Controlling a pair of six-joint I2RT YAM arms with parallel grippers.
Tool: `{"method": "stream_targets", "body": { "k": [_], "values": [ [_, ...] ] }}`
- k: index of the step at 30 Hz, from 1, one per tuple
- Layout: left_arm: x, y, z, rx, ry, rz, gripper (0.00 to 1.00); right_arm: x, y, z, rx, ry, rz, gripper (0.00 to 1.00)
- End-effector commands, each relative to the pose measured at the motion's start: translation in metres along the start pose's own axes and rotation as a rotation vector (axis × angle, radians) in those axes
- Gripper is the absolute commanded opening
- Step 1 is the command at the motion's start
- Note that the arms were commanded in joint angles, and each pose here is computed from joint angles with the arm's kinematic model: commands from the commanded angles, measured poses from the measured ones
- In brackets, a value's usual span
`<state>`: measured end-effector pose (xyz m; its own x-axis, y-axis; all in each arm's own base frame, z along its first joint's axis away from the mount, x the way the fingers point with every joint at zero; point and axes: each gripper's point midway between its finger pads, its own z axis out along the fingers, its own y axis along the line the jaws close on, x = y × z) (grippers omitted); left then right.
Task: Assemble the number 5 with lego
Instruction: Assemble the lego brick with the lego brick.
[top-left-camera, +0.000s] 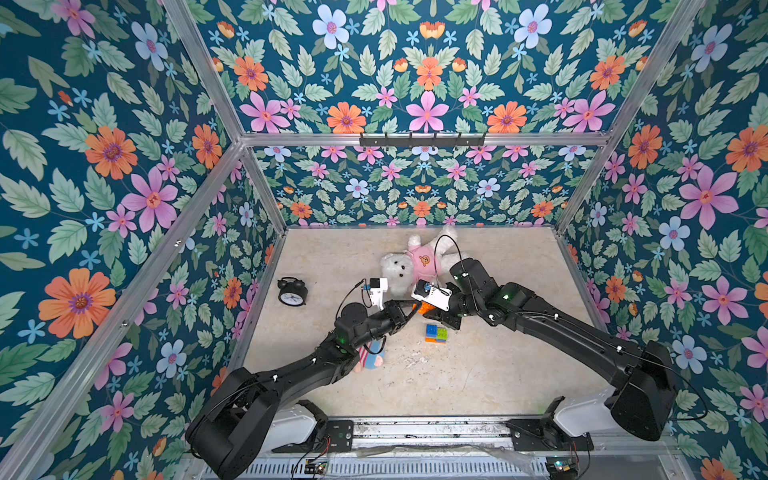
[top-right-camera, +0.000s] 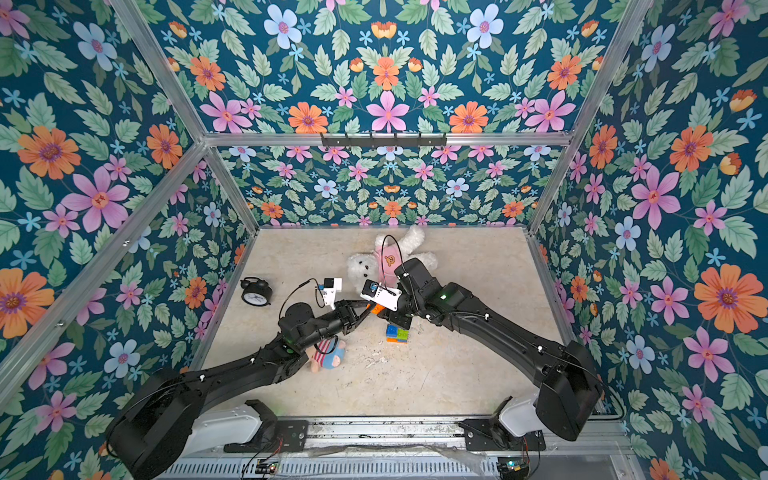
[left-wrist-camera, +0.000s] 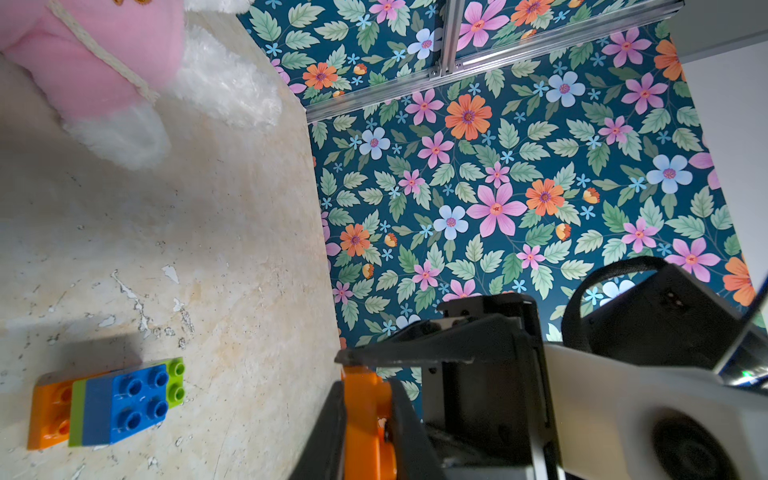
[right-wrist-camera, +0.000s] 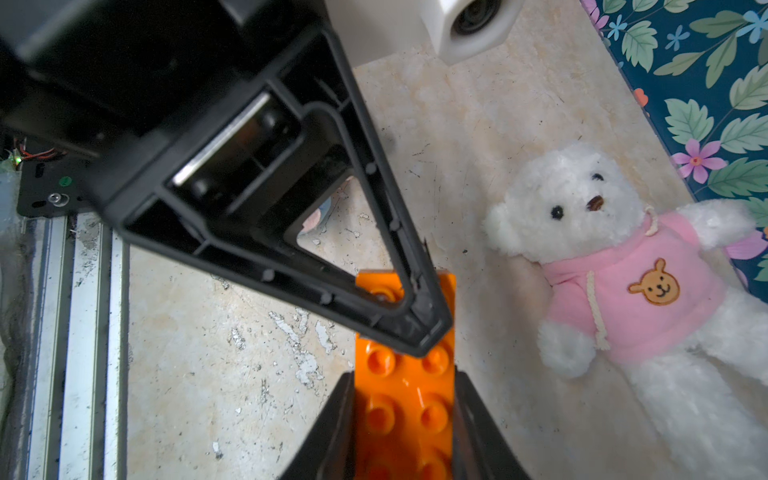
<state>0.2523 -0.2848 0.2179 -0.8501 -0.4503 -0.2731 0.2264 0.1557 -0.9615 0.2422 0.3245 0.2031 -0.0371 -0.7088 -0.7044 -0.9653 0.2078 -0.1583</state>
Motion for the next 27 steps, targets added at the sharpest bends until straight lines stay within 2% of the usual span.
{"method": "stream_targets", "body": {
  "k": [1,3,5,7,12,17,27],
  "values": [
    [0.001,0.002,0.000,-0.017,0.006,0.029,0.58,0.007,0.005,-0.004,-0.012,0.024,-0.018,0.18],
    [0.001,0.011,-0.001,-0.067,0.009,0.054,0.70,0.016,0.009,-0.004,-0.015,0.045,-0.027,0.18],
    [-0.001,0.037,-0.005,-0.198,-0.005,0.073,0.83,0.033,0.012,-0.002,-0.013,0.085,-0.038,0.17],
    [-0.002,0.059,-0.010,-0.308,-0.013,0.090,0.85,0.055,0.017,0.002,-0.014,0.138,-0.053,0.16],
    [0.013,0.086,-0.001,-0.354,0.072,0.066,0.84,0.096,0.031,0.007,-0.077,0.206,-0.044,0.15],
    [0.028,0.093,0.014,-0.250,0.130,-0.028,0.77,0.118,0.036,0.016,-0.109,0.256,-0.039,0.15],
    [0.035,0.111,0.024,-0.221,0.147,-0.118,0.75,0.116,0.015,0.030,-0.084,0.292,-0.011,0.14]
  ]
}}
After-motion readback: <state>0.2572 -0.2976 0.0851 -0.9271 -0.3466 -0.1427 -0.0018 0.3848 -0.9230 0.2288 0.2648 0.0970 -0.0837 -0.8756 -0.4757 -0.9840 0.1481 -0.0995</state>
